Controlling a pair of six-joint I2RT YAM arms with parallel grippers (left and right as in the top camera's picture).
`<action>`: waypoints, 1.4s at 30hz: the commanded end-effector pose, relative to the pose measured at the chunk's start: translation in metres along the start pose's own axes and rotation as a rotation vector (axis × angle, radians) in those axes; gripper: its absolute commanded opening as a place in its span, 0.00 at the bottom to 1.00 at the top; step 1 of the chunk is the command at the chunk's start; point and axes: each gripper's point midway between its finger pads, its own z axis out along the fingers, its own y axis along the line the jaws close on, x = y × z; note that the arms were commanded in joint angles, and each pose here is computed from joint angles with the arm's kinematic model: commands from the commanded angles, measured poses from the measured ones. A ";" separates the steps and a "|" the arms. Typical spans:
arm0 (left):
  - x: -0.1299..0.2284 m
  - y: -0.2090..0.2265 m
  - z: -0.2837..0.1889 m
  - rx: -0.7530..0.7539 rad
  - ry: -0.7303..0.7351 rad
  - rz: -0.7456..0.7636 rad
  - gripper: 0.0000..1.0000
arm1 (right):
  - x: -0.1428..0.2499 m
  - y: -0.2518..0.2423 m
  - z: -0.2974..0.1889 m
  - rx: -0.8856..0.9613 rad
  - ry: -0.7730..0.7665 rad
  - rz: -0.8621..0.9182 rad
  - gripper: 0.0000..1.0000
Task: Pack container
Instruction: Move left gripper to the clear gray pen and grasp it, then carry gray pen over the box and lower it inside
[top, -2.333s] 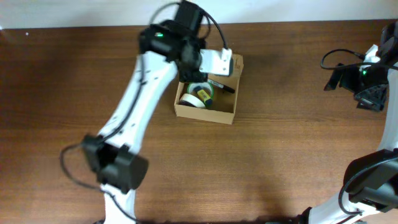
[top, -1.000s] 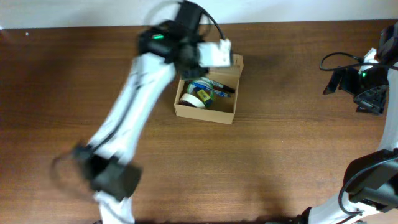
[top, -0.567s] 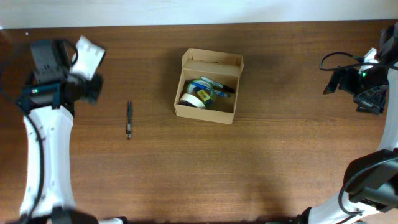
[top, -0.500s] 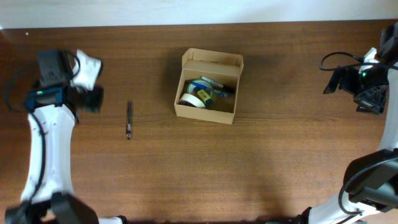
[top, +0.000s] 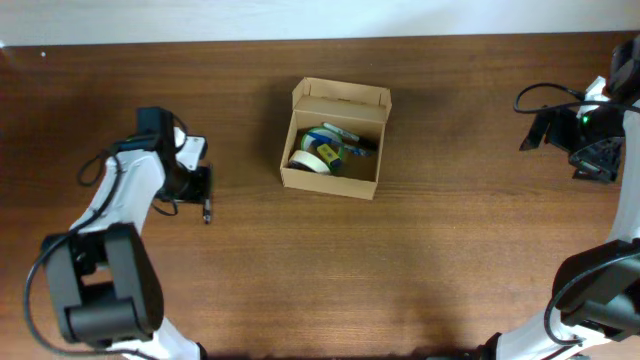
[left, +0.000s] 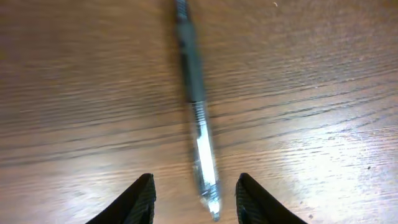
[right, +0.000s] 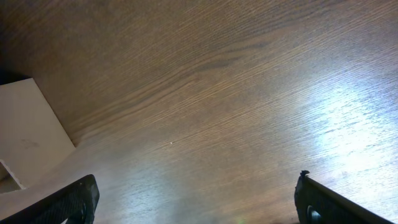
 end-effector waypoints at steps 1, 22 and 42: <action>-0.003 -0.015 0.011 0.021 0.019 0.003 0.41 | 0.000 0.001 0.000 -0.009 0.000 0.012 0.99; 0.003 -0.017 0.055 0.017 0.092 0.017 0.23 | 0.000 0.001 0.000 -0.009 0.000 0.012 0.99; -0.139 -0.039 -0.132 0.077 -0.317 0.386 0.02 | 0.000 0.001 0.000 -0.009 -0.001 0.012 0.99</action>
